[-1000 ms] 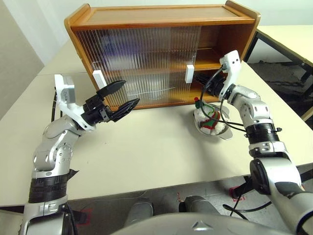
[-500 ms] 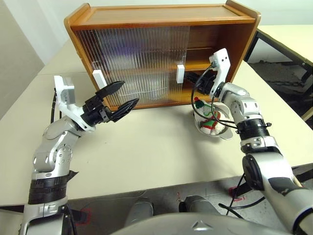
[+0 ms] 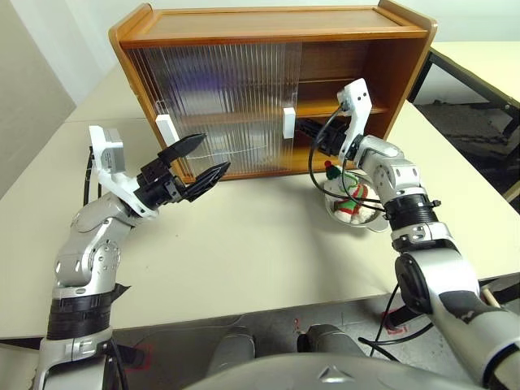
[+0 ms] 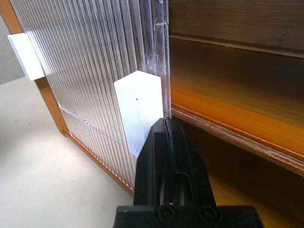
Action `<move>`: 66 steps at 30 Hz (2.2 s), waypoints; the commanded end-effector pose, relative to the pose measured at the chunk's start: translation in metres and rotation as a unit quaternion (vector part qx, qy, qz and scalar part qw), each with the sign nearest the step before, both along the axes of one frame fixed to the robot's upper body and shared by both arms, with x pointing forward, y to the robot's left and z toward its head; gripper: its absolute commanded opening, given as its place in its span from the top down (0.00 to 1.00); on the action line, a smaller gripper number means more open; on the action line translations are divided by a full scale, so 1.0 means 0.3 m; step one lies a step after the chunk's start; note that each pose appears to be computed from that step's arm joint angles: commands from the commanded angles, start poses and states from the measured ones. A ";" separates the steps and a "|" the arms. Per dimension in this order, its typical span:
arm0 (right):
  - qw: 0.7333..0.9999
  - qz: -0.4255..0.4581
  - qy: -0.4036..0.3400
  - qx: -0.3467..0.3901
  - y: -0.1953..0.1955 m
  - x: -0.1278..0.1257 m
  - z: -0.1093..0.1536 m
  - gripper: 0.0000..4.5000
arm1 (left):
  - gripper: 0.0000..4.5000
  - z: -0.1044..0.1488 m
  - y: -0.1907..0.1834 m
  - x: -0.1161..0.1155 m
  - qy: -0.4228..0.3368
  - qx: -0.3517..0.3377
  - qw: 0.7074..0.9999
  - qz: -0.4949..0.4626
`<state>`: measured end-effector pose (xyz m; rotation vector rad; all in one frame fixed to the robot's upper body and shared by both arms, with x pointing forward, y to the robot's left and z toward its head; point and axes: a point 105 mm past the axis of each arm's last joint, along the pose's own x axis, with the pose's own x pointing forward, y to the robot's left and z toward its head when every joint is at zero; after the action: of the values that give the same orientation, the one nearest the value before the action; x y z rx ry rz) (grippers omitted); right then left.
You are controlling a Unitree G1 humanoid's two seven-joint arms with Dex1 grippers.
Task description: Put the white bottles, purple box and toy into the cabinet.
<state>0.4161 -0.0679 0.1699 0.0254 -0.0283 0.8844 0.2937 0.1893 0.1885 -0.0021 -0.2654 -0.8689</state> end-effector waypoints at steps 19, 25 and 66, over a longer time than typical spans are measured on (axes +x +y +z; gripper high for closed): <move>0.997 -0.060 -0.025 -0.029 -0.386 -0.144 0.027 0.01 | 0.00 0.001 -0.063 0.048 0.000 0.000 0.999 -0.055; 0.999 -0.023 0.019 -0.028 -0.410 -0.230 -0.016 0.01 | 0.00 -0.003 -0.066 0.049 0.001 0.000 0.998 -0.059; 0.982 0.071 0.127 -0.121 -0.382 -0.266 -0.357 0.01 | 0.00 0.010 -0.034 0.028 -0.008 -0.002 1.000 -0.026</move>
<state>0.3352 -0.1838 0.0674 -0.0682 0.3061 1.0069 0.3041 0.1782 0.1886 -0.0258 -0.2732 -0.9262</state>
